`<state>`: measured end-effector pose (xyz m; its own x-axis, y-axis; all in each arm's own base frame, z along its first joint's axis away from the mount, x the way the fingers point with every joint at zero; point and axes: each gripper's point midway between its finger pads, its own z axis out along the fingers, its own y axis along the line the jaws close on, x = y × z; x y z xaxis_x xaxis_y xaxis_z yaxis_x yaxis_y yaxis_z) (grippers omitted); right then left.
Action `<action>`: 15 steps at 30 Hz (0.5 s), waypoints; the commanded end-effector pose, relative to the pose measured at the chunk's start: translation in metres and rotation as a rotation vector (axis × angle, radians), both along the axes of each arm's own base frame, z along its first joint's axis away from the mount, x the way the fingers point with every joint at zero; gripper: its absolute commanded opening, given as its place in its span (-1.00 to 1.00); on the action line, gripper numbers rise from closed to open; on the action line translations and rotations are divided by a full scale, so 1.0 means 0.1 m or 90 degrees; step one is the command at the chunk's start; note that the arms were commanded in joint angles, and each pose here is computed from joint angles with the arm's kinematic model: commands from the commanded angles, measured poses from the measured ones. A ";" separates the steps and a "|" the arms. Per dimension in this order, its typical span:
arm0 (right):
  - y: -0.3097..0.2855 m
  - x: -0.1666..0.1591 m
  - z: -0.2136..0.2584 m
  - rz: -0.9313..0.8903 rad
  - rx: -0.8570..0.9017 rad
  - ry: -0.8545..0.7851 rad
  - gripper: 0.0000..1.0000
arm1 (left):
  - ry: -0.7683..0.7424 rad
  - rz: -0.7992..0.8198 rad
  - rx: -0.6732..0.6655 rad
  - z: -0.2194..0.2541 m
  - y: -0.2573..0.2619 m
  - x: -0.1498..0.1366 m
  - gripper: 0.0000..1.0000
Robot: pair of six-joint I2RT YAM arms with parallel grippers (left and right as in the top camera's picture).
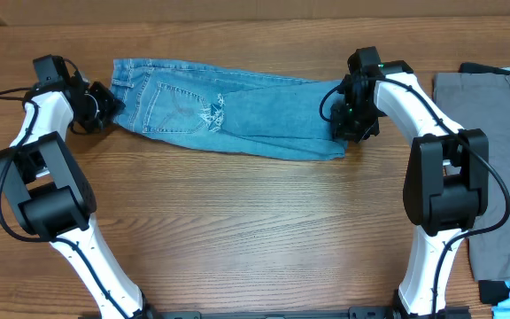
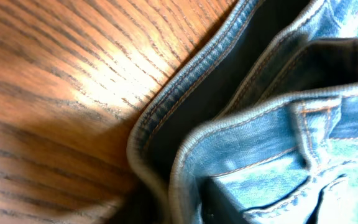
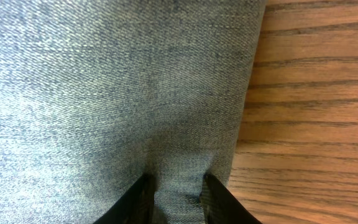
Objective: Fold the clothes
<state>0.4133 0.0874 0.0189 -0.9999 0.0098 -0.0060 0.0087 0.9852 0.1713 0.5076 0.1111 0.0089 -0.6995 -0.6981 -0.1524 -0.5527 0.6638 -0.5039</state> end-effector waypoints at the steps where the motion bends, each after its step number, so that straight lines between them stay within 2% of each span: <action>1: 0.03 -0.04 -0.01 0.005 0.005 0.006 -0.41 | 0.057 -0.014 -0.036 -0.34 -0.15 -0.18 -0.92; 4: 0.03 -0.04 0.01 0.005 0.005 0.007 -0.43 | 0.034 -0.043 -0.013 -0.14 -0.07 -0.20 -0.92; 6: 0.03 0.04 0.13 0.003 0.007 -0.008 -0.43 | 0.006 -0.031 0.013 0.20 0.08 -0.22 -0.92; 10: 0.03 0.36 1.01 -0.003 0.019 -0.099 -0.17 | -0.034 0.052 0.119 0.94 0.64 -0.42 -0.92; 13: -0.15 0.36 1.52 -0.023 0.002 -0.120 -0.16 | -0.068 0.109 0.146 1.31 1.03 -0.60 -0.92; 15: -0.36 0.36 1.68 -0.052 0.000 -0.124 -0.10 | -0.094 0.161 0.168 1.56 1.39 -0.79 -0.92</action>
